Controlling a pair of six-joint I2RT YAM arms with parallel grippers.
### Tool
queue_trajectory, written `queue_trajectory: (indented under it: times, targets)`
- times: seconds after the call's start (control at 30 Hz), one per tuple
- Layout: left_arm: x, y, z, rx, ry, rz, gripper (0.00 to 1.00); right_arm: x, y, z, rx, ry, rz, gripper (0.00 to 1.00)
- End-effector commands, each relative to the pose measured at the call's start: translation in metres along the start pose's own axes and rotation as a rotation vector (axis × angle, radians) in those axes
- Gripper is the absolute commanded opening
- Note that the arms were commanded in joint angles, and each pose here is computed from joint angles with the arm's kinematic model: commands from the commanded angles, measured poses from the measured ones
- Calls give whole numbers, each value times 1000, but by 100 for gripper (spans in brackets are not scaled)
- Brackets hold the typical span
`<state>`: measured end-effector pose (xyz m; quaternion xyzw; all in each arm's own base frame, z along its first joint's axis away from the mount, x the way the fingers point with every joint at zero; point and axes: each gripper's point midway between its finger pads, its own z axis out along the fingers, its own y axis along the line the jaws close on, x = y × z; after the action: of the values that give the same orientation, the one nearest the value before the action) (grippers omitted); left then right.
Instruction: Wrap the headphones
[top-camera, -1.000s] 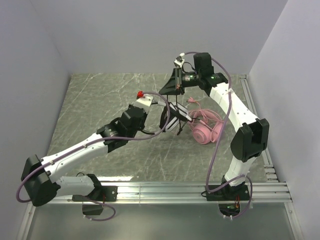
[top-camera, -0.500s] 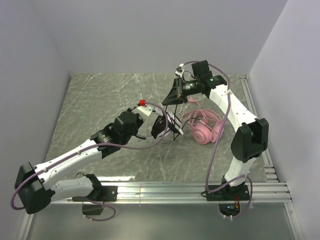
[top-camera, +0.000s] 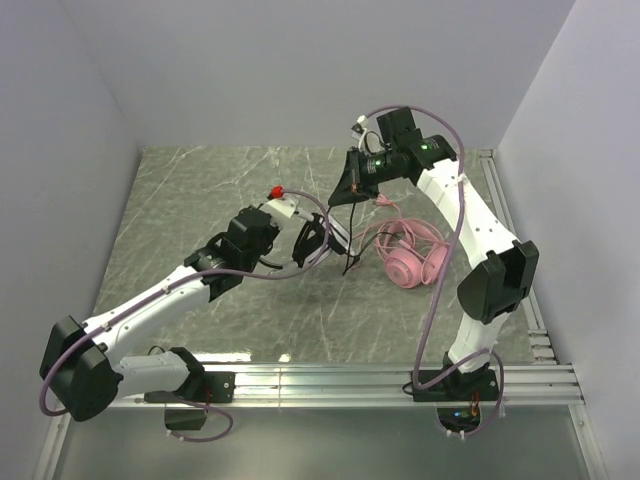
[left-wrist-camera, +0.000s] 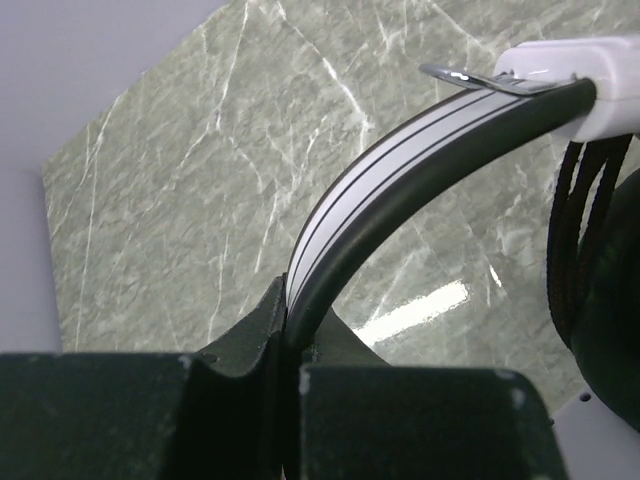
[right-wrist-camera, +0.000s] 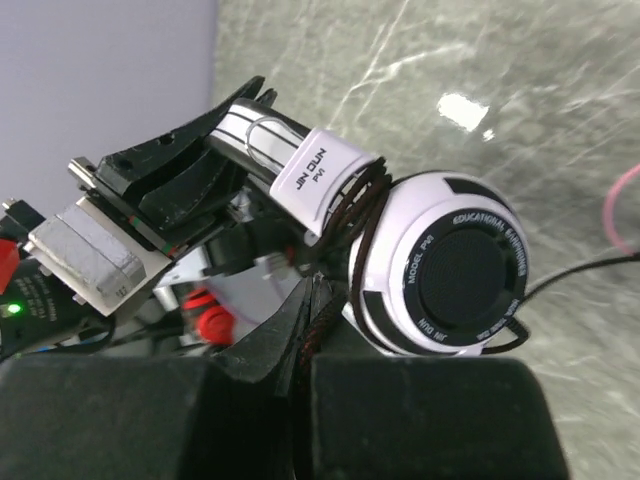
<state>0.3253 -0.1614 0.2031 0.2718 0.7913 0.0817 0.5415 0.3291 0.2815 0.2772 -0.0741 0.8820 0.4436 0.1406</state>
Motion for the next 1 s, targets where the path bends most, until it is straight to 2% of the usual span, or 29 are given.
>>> queue_trajectory:
  times: [0.0,0.13,0.33,0.57,0.7,0.73,0.87,0.97]
  targets:
    - [-6,-13,-14,126,-31,68,0,-45,-21,-20,177,-166,-123,0]
    - [-6,-41,-26,307,-80,91,0,-56,-27,-14,148,-156,-124,0]
    - [-10,-59,-36,424,-102,92,0,-71,-29,-12,24,-132,-89,0]
    - [-36,-64,-57,563,-236,-13,0,-63,-49,0,-8,-105,-59,0]
    - [-49,-65,-60,639,-239,-111,0,-54,-51,8,-94,-77,-53,0]
    - [-43,-68,-56,659,-208,-115,0,-44,-49,9,-150,-43,-24,0]
    - [-42,-69,-52,691,-169,-141,0,-46,-43,3,-282,-72,-36,0]
    - [-47,-67,-54,716,-202,-179,0,-47,-45,-5,-344,-78,-18,0]
